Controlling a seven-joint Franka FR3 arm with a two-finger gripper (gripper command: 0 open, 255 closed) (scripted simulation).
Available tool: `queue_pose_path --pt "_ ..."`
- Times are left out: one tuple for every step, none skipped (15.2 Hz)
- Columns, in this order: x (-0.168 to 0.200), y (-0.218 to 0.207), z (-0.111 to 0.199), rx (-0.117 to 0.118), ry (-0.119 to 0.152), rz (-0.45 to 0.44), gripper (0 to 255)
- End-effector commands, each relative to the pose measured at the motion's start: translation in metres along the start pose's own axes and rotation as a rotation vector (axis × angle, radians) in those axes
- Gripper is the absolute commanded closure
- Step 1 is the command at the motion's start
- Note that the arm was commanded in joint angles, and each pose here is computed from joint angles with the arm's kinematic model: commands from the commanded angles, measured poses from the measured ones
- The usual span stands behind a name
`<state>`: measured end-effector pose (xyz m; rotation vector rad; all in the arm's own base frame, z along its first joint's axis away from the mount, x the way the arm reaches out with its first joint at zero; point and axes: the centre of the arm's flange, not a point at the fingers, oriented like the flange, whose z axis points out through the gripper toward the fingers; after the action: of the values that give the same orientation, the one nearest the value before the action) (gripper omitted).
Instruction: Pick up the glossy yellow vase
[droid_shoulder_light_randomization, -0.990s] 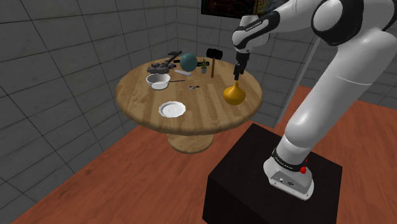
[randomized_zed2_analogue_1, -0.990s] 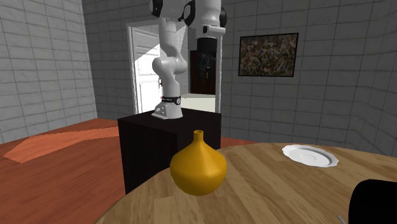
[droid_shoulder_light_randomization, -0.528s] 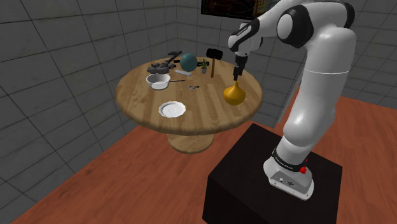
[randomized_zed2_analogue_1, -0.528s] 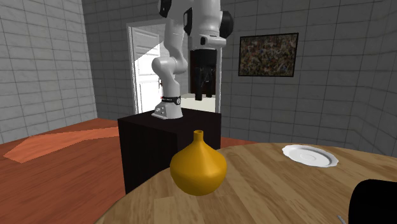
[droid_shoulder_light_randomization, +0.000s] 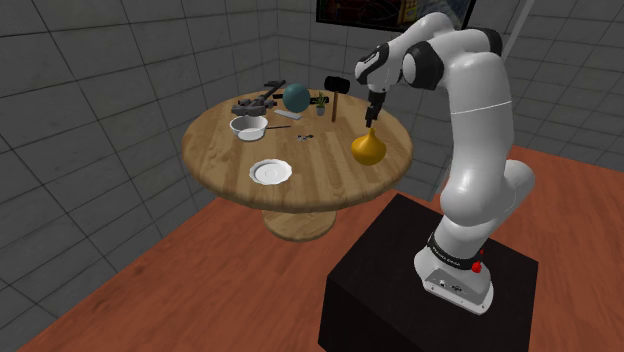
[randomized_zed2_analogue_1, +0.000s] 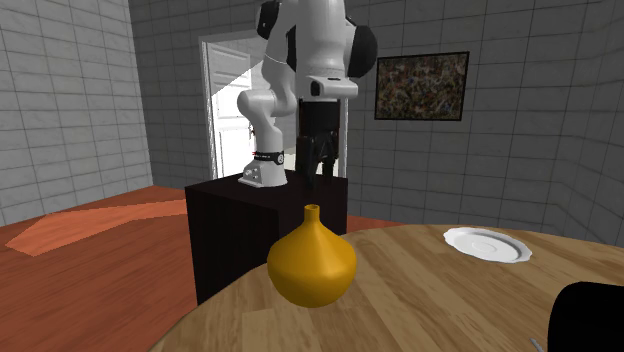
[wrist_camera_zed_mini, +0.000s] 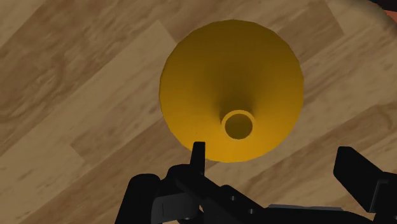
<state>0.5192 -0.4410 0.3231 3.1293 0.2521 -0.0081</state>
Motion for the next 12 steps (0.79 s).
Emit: queue_pose_path --pt "0.006 0.018 0.014 0.006 0.002 -0.004 0" --pt "0.006 0.018 0.019 0.006 0.002 -0.004 0" --pt "0.006 0.018 0.024 0.006 0.002 -0.004 0" --pt "0.006 0.017 0.029 0.006 0.002 -0.004 0" --pt "0.006 0.017 0.035 0.006 0.002 -0.004 0" --pt "0.006 0.017 0.040 0.006 0.002 -0.004 0" --pt "0.006 0.017 0.045 0.006 0.002 -0.004 0" --pt "0.006 0.017 0.051 0.006 0.002 -0.004 0" --pt "0.006 0.017 0.054 0.006 0.002 -0.004 0" --pt "0.006 0.017 0.054 0.006 0.002 -0.004 0" --pt "0.006 0.018 0.053 0.006 0.002 -0.004 255" --pt "0.006 0.018 0.053 0.006 0.002 -0.004 255"
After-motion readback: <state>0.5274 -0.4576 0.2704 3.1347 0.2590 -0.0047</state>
